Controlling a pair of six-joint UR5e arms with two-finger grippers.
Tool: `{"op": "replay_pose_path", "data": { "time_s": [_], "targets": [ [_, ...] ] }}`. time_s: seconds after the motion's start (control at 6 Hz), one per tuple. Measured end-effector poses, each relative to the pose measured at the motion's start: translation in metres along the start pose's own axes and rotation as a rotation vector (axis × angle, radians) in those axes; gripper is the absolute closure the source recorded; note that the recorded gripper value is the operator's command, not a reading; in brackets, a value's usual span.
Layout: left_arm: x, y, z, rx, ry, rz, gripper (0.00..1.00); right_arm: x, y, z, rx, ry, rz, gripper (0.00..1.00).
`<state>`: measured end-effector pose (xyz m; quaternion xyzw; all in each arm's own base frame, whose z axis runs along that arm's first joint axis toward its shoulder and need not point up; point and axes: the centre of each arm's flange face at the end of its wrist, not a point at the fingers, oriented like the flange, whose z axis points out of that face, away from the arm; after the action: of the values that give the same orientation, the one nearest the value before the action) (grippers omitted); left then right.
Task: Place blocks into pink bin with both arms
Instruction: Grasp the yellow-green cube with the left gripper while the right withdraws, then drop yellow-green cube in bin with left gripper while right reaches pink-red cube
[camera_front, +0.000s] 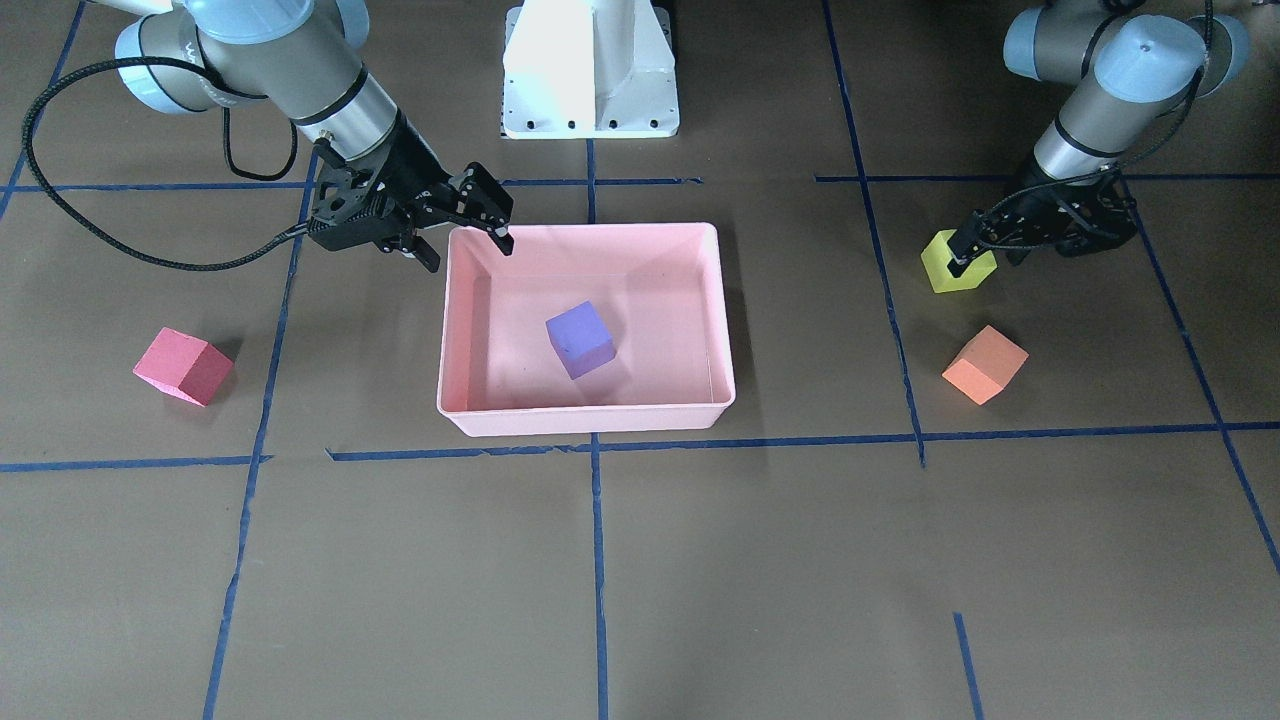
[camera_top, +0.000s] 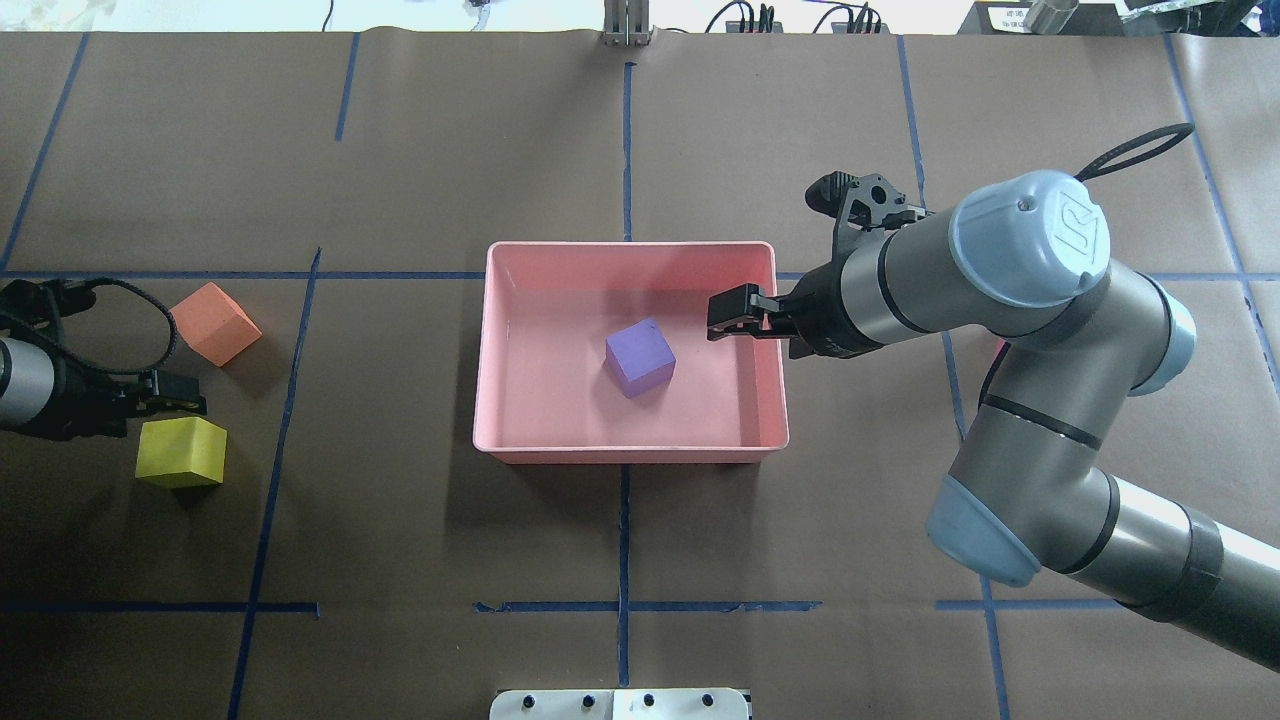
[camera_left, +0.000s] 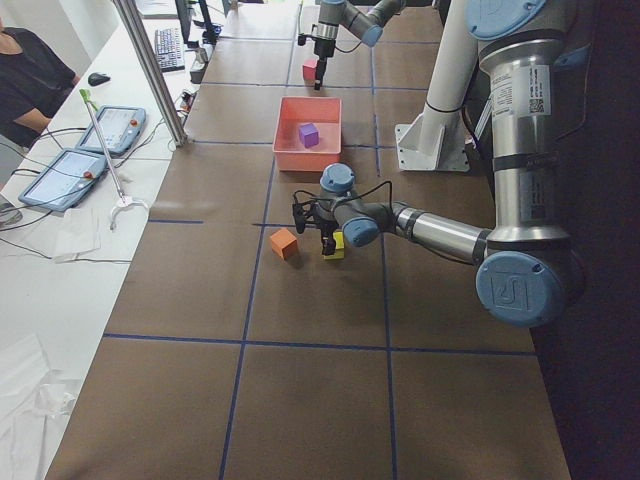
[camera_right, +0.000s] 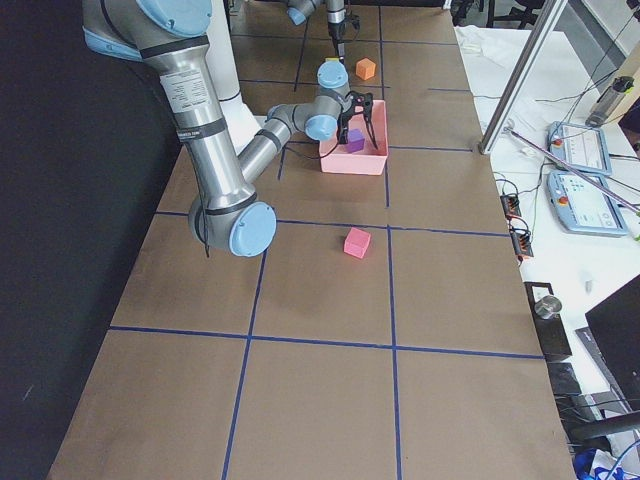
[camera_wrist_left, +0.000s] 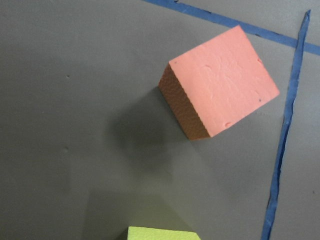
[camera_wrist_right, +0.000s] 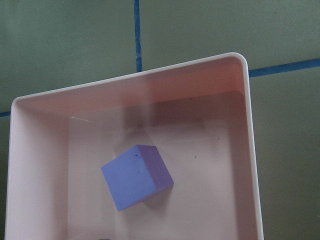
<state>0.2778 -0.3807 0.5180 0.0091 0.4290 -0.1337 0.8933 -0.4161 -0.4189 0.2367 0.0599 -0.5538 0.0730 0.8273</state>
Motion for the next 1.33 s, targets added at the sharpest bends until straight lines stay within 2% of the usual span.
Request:
{"op": "replay_pose_path", "data": {
  "time_s": [0.17, 0.33, 0.5, 0.67, 1.0, 1.17, 1.33],
  "targets": [
    [0.0, 0.008, 0.007, -0.019, -0.009, 0.011, 0.0, 0.001, 0.0, 0.001, 0.0, 0.003, 0.001, 0.0],
    [-0.001, 0.013, 0.015, -0.032, -0.018, 0.016, 0.12, 0.002, 0.0, 0.001, -0.001, 0.004, 0.002, 0.0],
    [-0.002, 0.014, 0.021, -0.04, -0.027, 0.017, 0.48, 0.002, -0.001, 0.001, -0.001, 0.005, 0.003, 0.0],
    [-0.001, 0.014, 0.024, -0.043, -0.029, 0.018, 0.96, 0.007, 0.0, 0.0, -0.004, 0.007, 0.005, 0.0],
    [0.028, 0.012, 0.016, -0.036, 0.021, 0.031, 1.0, 0.035, -0.003, -0.017, 0.008, 0.027, 0.017, 0.0],
    [0.066, 0.011, -0.002, -0.026, 0.095, 0.023, 1.0, 0.066, -0.017, -0.029, 0.037, 0.064, 0.006, 0.0],
    [0.129, 0.008, -0.027, -0.014, 0.207, -0.023, 1.0, 0.105, -0.032, -0.041, 0.063, 0.117, -0.037, 0.0]
  ]
}}
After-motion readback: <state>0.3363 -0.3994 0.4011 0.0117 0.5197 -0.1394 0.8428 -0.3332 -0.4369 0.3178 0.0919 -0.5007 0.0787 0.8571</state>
